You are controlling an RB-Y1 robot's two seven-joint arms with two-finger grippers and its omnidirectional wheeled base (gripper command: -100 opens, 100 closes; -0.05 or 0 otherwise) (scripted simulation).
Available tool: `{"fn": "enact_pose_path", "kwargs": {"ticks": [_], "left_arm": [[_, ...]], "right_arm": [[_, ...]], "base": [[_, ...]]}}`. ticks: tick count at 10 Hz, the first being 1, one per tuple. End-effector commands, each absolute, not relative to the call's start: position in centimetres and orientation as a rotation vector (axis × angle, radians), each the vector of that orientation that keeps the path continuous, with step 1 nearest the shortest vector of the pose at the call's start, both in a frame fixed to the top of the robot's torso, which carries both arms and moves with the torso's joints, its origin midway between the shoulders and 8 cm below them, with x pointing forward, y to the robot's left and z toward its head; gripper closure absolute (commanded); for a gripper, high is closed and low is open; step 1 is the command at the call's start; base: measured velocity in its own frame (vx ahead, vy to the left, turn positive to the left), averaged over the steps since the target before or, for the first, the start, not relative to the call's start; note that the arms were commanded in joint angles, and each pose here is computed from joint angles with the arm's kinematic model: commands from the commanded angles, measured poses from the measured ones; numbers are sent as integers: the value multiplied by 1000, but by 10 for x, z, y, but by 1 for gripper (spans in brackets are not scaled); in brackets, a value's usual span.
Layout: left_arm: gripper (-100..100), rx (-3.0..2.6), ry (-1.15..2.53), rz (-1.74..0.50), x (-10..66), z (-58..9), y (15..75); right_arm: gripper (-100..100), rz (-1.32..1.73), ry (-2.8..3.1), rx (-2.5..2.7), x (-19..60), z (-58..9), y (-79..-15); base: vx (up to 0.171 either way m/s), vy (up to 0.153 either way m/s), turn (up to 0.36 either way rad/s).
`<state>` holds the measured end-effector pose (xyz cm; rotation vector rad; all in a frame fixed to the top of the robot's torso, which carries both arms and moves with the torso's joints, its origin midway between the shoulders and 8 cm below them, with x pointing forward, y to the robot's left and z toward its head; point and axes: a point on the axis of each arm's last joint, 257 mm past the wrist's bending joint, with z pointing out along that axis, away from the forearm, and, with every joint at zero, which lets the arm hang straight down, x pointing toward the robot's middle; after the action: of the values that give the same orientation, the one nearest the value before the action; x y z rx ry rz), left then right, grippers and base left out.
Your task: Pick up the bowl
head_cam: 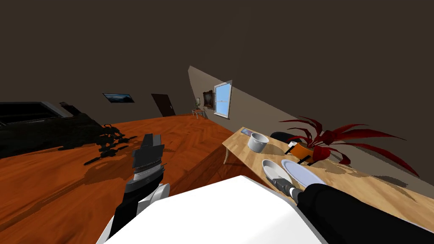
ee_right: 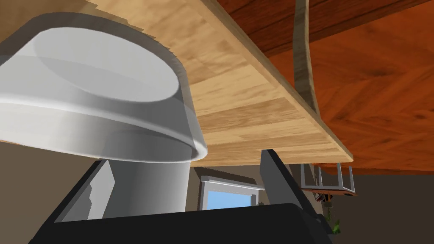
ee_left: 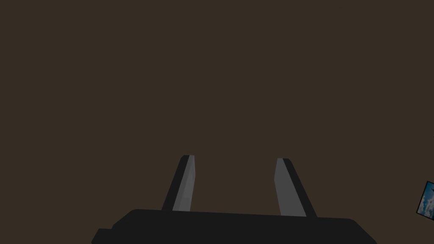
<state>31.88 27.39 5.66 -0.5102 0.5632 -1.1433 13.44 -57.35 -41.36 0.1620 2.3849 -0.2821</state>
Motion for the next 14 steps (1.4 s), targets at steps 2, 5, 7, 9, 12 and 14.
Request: {"fn": "enact_pose_path", "kwargs": {"ticks": [2, 5, 7, 9, 12, 14], "left_arm": [[0, -510, 563, -1143, 319, 57, 274], [0, -510, 563, -1143, 319, 57, 274], [0, -510, 563, -1143, 319, 57, 274], [0, -510, 563, -1143, 319, 57, 274], [0, -510, 563, -1143, 319, 57, 274], [0, -510, 563, -1143, 319, 57, 274]], "right_arm": [[-100, -381, 2480, 42, 103, -419, -600], [-100, -457, 2564, -82, 75, -423, -622], [-100, -488, 2603, -134, 60, -425, -632], [-100, -531, 2671, -234, 37, -427, -647], [-100, -564, 2755, -359, 7, -430, -662], [-100, -574, 2813, -445, -13, -432, -670]], "base": [[42, 49, 178], [35, 56, 146], [27, 42, 82], [39, 50, 150], [33, 56, 104], [23, 39, 87]]}}
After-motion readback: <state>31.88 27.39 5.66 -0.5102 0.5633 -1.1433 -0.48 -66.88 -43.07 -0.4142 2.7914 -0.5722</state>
